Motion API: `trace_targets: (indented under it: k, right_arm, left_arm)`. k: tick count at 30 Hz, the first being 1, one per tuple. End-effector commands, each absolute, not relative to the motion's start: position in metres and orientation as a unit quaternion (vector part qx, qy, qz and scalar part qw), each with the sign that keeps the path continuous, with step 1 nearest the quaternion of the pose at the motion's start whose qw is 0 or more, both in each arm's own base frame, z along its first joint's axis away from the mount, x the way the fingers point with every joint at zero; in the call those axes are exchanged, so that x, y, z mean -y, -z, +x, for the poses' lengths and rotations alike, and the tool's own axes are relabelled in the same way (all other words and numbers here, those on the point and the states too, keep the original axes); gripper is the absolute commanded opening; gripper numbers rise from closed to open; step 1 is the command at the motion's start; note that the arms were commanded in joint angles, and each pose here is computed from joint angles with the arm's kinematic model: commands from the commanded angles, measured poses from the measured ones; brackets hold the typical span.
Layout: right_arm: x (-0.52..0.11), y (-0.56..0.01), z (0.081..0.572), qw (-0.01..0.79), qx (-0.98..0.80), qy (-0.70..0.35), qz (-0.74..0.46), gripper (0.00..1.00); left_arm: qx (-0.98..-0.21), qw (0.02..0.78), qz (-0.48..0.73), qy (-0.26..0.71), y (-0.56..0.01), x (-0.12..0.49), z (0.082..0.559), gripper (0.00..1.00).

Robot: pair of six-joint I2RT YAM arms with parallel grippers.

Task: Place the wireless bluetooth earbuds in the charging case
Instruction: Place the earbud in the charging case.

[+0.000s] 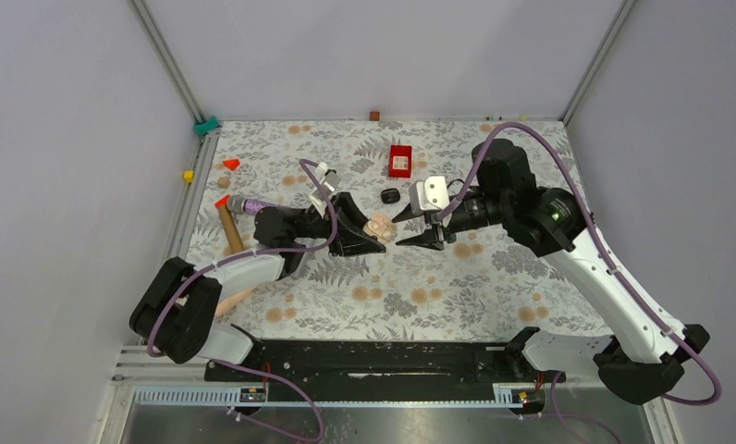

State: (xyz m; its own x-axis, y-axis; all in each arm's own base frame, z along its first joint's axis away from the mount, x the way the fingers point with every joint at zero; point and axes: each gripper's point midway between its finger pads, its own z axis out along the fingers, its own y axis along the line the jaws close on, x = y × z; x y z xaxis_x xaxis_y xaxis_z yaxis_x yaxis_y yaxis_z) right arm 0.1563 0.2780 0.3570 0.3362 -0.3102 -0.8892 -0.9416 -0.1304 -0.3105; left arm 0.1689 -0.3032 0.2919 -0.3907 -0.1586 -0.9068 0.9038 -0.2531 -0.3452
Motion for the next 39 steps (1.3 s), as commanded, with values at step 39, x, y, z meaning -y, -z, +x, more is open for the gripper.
trace_targets:
  k: [39]
  right_arm:
    - [-0.297,-0.329,0.167,0.429,-0.448,-0.287,-0.73,0.27]
  left_arm:
    - [-0.432,0.389,0.438,0.685,-0.3,0.31,0.155,0.0]
